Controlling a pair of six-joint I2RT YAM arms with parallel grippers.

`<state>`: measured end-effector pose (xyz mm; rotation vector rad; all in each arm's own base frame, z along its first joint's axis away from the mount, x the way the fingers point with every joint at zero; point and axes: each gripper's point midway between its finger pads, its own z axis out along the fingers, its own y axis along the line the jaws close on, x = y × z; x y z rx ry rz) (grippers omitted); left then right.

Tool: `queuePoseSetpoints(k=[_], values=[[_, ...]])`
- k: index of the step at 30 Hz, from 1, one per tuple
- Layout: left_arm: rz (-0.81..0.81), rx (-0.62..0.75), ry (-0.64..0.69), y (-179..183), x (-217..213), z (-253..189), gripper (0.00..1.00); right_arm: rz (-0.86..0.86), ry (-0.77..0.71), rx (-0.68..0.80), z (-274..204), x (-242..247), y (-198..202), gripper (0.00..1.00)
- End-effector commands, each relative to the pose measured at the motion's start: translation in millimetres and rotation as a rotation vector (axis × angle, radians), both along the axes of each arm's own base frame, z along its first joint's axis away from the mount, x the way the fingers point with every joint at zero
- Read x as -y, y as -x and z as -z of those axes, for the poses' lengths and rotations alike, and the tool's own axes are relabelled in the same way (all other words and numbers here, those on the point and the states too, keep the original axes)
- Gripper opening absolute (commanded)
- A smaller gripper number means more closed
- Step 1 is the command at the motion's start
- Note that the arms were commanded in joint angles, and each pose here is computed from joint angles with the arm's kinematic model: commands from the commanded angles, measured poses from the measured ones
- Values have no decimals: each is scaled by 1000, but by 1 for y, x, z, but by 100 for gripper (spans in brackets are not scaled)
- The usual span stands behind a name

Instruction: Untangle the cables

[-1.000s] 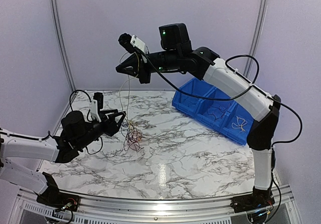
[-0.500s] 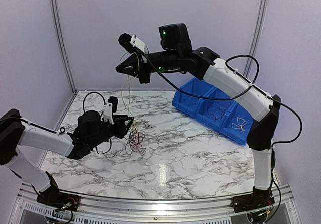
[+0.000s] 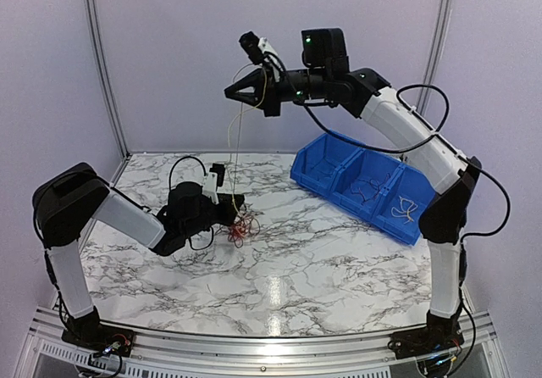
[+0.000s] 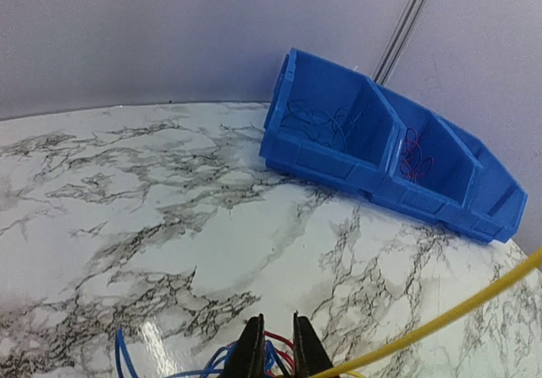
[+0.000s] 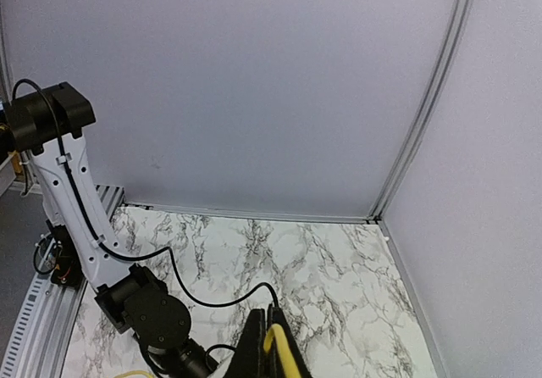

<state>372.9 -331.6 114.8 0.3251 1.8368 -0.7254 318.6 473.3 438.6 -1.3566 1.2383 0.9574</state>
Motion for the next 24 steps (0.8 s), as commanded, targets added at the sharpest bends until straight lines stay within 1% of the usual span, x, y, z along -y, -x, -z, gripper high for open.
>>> queuePoseSetpoints(k=[1,4,6,12,15,17,20,22,24], values=[[6,-121,27,-20,-2,23,12,-51,-246,159,-128,68,32,0],[11,-181,31,-31,-2,34,12,-42,-288,201,-154,94,37,0],[11,-212,11,-35,-1,41,12,-20,-307,231,-169,111,41,0],[1,-240,-29,-41,2,47,13,54,-343,306,-200,152,53,0],[-27,-242,-30,-43,-2,46,13,70,-344,330,-206,162,64,0],[-58,-240,-30,-44,-7,44,10,88,-343,348,-210,169,70,0],[-71,-240,-33,-38,-14,41,9,128,-337,369,-213,181,73,0],[-89,-221,-32,-34,-21,32,9,166,-305,377,-205,185,70,0],[-70,-203,-25,-25,-23,19,11,212,-249,367,-185,186,59,0]])
